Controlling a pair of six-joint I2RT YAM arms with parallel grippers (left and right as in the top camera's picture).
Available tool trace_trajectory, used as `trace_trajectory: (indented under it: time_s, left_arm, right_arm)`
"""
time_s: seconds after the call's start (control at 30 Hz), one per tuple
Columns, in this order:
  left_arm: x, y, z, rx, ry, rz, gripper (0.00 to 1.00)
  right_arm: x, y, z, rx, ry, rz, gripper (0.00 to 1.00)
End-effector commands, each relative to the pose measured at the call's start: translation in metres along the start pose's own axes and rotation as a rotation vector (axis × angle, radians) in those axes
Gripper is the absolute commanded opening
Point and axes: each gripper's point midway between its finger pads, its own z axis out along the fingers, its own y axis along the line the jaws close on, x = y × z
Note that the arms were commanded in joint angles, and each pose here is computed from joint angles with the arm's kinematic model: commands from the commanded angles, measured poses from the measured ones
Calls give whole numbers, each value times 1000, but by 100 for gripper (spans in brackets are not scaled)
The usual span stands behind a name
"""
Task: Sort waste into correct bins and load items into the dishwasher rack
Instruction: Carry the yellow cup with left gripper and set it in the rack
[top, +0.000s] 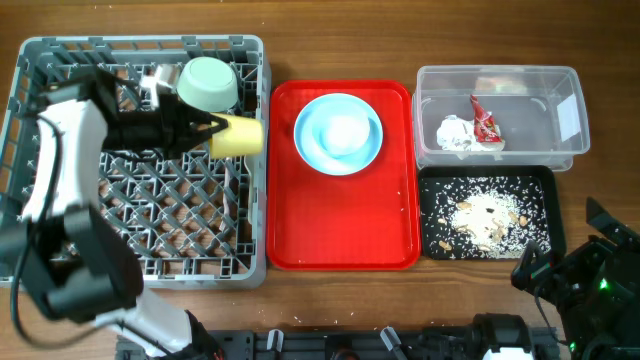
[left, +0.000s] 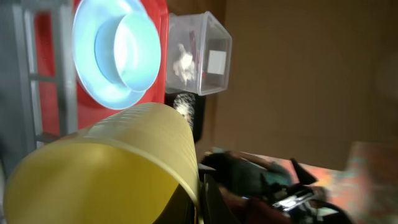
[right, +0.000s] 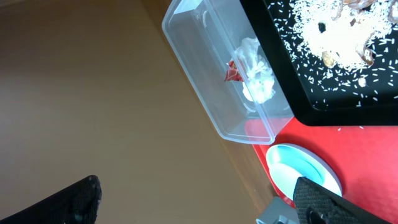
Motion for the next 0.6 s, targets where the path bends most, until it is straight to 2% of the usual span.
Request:
trace_trajectory:
  time_s: [0.0, 0.13, 0.2, 0.3, 0.4, 0.47, 0.5, 0.57]
  left_arm:
    - [-12, 29, 13, 112, 19, -82, 4]
    - [-17, 60, 12, 84, 27, -164, 4]
    - [-16, 77, 3, 11, 24, -175, 4]
    - [-4, 118, -18, -200, 51, -201, 4]
    - [-5, 129, -34, -231, 16, -267, 4]
    - [-6, 131, -42, -229, -6, -287, 15]
    - [-6, 132, -44, -231, -10, -302, 27]
    - [-6, 133, -46, -229, -18, -337, 38]
  right_arm:
    - [-3, 0, 0, -6, -16, 14, 100]
    - [-3, 0, 0, -6, -16, 14, 100]
    - [-3, 0, 0, -6, -16, 14, 100]
    - [-3, 0, 0, -6, -16, 14, 100]
    - [-3, 0, 0, -6, -16, 14, 100]
    - [-3, 0, 0, -6, -16, 14, 100]
    - [-3, 0, 0, -6, -16, 14, 100]
    - [-3, 0, 0, -6, -16, 14, 100]
